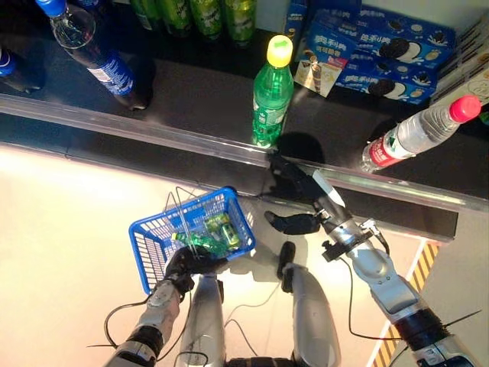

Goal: Pick up the drink and place into the basket.

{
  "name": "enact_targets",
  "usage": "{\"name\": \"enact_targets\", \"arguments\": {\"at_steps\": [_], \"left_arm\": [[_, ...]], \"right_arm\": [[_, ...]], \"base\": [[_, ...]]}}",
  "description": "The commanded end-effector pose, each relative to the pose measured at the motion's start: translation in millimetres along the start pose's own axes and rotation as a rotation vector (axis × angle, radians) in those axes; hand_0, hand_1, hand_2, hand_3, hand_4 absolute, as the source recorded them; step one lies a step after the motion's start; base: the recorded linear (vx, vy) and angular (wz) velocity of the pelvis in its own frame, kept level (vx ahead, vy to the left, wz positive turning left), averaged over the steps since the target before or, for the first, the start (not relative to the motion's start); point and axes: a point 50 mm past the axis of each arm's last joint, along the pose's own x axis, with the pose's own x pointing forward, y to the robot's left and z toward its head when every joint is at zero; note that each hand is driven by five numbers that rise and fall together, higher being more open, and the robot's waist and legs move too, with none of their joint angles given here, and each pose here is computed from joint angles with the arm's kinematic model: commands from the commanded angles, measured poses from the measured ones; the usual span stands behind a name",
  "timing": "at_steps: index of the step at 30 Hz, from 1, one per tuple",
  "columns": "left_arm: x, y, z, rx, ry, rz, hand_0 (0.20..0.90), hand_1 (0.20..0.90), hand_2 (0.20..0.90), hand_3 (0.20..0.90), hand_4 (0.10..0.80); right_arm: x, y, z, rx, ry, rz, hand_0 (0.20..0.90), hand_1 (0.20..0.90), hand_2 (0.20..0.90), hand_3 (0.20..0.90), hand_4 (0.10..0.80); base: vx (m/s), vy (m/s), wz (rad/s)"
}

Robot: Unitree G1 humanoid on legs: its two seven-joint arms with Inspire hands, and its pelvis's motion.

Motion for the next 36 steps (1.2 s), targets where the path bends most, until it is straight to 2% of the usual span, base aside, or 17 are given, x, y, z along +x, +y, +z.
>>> {"name": "enact_targets", "arguments": {"at_steps": [1, 12, 29, 36], "left_arm": [[-3, -5, 39, -0.023, -0.248, -0.064, 0.3, 0.3, 0.3, 0.2, 0.1], [-7, -5, 27, -0.043, -0.231, -0.056, 0.3, 0.3, 0.3, 0.2, 0.1], [-12, 1, 13, -0.033, -0.186, -0.05, 0.3, 0.3, 0.3, 0.2, 0.1], [-12, 2, 12, -0.017, -0.168, -0.06, 0.3, 0.3, 0.3, 0.2, 0.1]], "right_arm": [[8, -25, 62, 0.038, -0.331, -0.072, 0.9, 0.9, 0.9, 0.9, 0.8], [-1, -43, 67, 0.245, -0.42, -0.291, 0.9, 0.9, 0.9, 0.9, 0.8], [-7, -64, 65, 0.235, -0.425, -0.423, 0.9, 0.9, 0.9, 0.9, 0.8], [-1, -73, 64, 0.224, -0.411, -0.442, 0.9, 0.9, 0.9, 0.9, 0.8]], "base": [[0.0, 0.0, 0.0], [0.0, 0.0, 0.0], [0.032, -0.004, 0.0], [0.04, -0.014, 0.01]]}}
